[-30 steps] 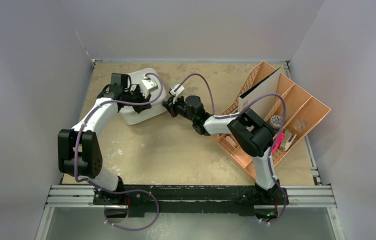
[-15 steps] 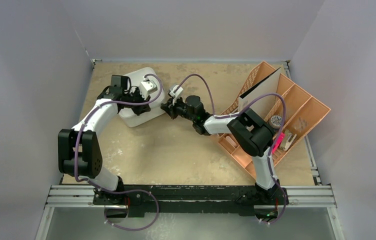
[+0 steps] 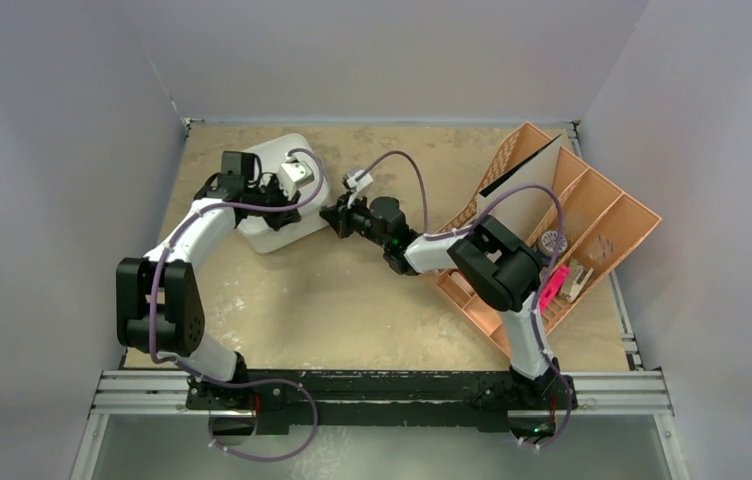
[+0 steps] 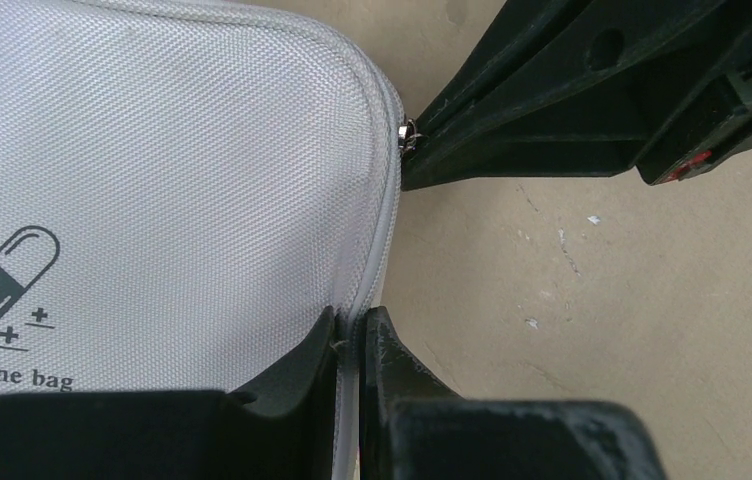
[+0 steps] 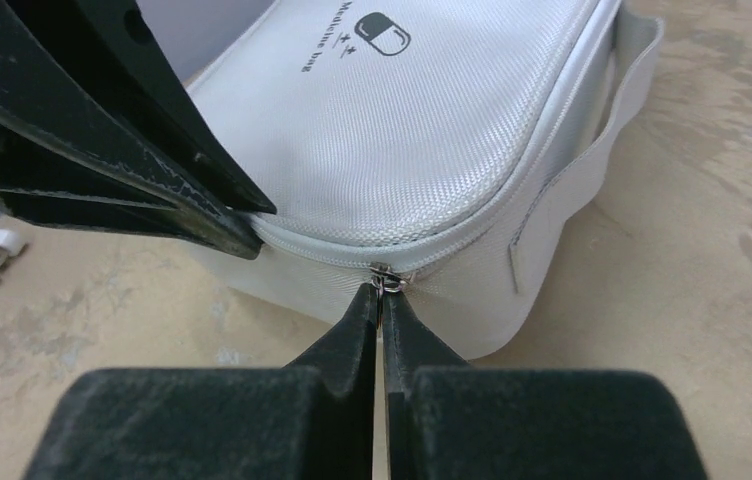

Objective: Organize the medicine kit
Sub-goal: Zip the medicine box at the center of the board.

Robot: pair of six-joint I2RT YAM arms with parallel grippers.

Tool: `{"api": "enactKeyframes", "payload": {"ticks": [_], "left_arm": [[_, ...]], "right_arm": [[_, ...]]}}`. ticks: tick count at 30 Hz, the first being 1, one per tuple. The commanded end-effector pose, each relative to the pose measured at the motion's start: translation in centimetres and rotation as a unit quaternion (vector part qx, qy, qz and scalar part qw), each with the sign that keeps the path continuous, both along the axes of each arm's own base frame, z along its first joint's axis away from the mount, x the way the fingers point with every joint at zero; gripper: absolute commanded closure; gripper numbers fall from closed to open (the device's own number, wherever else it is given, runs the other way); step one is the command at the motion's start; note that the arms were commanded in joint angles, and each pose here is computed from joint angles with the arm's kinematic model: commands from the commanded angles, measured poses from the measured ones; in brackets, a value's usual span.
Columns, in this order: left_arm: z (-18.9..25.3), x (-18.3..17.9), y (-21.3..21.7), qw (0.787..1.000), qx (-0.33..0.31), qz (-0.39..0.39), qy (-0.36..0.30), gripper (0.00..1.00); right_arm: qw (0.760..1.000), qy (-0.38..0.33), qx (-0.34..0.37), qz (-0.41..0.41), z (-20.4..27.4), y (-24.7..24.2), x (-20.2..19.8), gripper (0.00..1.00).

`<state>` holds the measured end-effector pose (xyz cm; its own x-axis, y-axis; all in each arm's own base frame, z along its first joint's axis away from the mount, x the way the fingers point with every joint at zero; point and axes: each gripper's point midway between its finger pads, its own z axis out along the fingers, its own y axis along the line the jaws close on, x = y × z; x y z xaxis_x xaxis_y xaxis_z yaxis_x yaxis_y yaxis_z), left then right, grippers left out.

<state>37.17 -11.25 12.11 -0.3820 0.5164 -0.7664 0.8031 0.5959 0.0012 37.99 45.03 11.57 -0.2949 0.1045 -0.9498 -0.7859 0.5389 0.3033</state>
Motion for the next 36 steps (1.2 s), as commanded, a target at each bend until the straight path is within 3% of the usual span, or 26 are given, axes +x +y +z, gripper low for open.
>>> {"api": "enactKeyframes", "payload": {"ticks": [1,6,14,28,32,34,36], "left_arm": [[4.4,0.5,-3.9,0.992,-0.064,-0.084,-0.073,1.00],[4.1,-1.0,-3.7,0.992,-0.056,-0.099,-0.053,1.00],[1.5,-2.0,-3.4,0.994,-0.047,-0.098,-0.011,1.00],[0.9,-3.5,-3.9,0.990,-0.052,-0.133,-0.008,1.00],[3.6,-1.5,-4.4,0.992,-0.081,-0.094,-0.027,1.00],[5.9,-0.2,-4.7,0.992,-0.112,-0.049,-0.025,0.91],[8.1,1.2,-4.5,0.991,-0.132,0.011,-0.026,0.90]], "right_arm": [[0.995,-0.074,0.006,-0.060,5.1,0.1,-1.6,1.00],[0.979,-0.081,-0.074,-0.170,4.0,-6.2,3.1,1.00],[0.970,-0.078,-0.107,-0.205,3.2,-10.3,6.7,1.00],[0.980,-0.107,-0.090,-0.143,2.9,-10.3,10.2,1.00],[0.983,-0.116,-0.081,-0.118,3.5,-9.9,9.0,1.00],[0.988,-0.107,-0.067,-0.087,3.1,-9.0,7.7,1.00],[0.990,-0.103,-0.061,-0.074,2.6,-8.4,6.7,1.00]]}}
